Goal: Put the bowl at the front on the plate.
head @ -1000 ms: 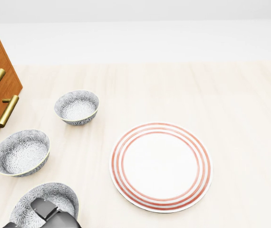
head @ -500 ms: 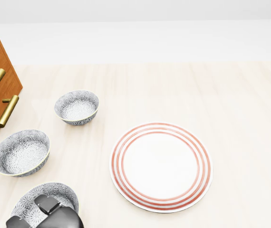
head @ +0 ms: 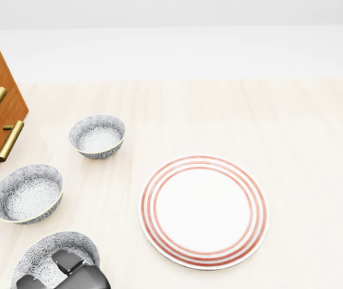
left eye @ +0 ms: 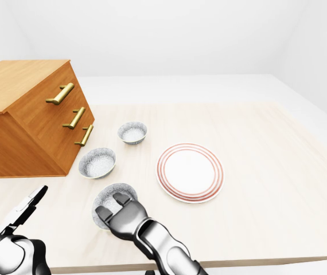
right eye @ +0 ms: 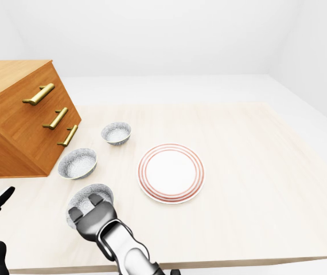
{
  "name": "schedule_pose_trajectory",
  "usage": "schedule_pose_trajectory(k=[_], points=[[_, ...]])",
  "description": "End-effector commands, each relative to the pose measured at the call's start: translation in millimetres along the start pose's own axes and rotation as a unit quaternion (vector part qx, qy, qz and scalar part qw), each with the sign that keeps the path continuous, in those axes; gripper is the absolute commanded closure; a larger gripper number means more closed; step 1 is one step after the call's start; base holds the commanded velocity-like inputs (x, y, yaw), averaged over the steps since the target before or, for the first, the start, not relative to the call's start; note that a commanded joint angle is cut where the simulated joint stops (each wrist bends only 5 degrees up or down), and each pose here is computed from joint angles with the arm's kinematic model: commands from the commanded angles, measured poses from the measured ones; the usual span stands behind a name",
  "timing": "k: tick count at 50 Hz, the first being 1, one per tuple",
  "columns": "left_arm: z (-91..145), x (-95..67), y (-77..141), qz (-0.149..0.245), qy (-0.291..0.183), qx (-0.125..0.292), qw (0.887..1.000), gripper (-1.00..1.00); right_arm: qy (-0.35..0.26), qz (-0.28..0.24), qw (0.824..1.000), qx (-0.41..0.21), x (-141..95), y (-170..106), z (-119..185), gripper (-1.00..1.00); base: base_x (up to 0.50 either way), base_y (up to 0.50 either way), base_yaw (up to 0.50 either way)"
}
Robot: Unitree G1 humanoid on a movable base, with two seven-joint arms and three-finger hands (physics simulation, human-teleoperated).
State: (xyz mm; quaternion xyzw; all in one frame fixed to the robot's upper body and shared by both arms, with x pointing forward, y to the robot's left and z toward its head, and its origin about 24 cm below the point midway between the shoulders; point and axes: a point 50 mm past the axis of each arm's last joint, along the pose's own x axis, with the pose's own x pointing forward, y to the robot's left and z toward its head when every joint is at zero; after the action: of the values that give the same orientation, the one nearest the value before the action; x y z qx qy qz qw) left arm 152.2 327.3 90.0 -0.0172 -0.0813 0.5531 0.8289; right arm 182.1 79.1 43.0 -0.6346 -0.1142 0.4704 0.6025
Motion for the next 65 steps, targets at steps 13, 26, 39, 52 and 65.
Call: schedule_pose_trajectory(k=[13,26,39,52,65], points=[[1,0.0,0,0.0,-0.001,-0.001,1.0,-1.0,0.012,0.01,1.0,0.021,0,15,-3,-1.0,0.0,0.0,0.0],[0,0.2,0,0.0,0.0,0.0,1.0,-1.0,0.021,0.015,0.999,0.025,7,11,-5,-1.0,0.0,0.0,0.0],[-2,0.1,-1,-0.001,0.005,0.002,1.0,-1.0,0.025,0.034,0.998,0.036,12,20,-12,-1.0,0.0,0.0,0.0],[2,0.3,0,0.0,-0.003,-0.003,1.0,-1.0,0.026,0.045,0.997,0.057,16,27,-15,-1.0,0.0,0.0,0.0],[-1,0.5,-1,0.0,0.002,0.0,1.0,-1.0,0.03,0.024,0.998,0.049,11,17,-14,1.0,0.0,0.0,0.0]])
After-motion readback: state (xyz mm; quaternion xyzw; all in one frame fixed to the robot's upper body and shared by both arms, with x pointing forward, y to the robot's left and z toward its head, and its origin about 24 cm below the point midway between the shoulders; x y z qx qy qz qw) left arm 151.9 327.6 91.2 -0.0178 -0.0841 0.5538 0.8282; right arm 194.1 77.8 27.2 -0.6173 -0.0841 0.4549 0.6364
